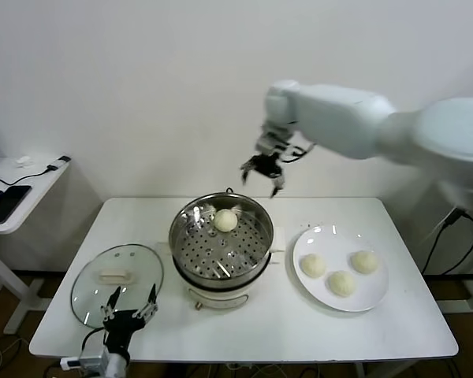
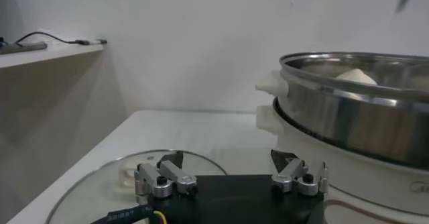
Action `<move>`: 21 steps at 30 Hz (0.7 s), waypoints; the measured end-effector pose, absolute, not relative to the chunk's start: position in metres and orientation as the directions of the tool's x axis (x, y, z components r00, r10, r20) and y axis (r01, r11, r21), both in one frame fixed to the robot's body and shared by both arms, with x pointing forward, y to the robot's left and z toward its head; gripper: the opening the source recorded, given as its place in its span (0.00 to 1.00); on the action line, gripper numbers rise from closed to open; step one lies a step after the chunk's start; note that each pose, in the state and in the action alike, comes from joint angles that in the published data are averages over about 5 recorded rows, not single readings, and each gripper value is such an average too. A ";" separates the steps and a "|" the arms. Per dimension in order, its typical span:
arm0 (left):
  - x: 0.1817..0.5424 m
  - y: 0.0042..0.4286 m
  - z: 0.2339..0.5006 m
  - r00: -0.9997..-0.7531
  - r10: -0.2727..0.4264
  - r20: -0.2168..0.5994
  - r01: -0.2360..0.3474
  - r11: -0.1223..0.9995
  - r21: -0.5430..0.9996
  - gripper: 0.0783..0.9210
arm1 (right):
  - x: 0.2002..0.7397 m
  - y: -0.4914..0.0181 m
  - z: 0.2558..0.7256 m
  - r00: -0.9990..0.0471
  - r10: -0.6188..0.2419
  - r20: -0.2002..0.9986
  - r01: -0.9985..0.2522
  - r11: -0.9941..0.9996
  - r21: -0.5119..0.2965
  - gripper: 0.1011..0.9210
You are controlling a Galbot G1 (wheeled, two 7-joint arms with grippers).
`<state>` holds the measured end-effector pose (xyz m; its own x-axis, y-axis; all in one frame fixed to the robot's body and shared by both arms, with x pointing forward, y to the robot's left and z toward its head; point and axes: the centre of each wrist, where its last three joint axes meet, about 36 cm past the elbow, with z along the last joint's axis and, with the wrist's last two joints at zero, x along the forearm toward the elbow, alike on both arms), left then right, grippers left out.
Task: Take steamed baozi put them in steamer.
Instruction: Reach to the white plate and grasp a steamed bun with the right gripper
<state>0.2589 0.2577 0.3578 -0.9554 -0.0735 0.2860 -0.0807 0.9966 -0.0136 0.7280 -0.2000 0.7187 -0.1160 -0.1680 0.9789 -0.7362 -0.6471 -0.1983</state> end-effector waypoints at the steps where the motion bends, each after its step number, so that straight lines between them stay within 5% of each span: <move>1: 0.259 0.258 0.358 -0.955 -0.073 0.286 -0.081 0.997 -0.014 0.88 | 0.722 -0.214 0.715 -0.117 -0.164 0.979 -0.773 -0.604 -0.194 0.88; 9: 0.258 0.258 0.357 -0.955 -0.074 0.289 -0.081 0.997 -0.014 0.88 | 0.666 -0.288 0.651 -0.068 -0.166 0.984 -0.957 -0.267 -0.111 0.88; 21: 0.254 0.258 0.354 -0.950 -0.083 0.302 -0.090 0.996 -0.012 0.88 | 0.642 -0.300 0.552 -0.062 -0.118 0.991 -0.997 -0.030 -0.066 0.88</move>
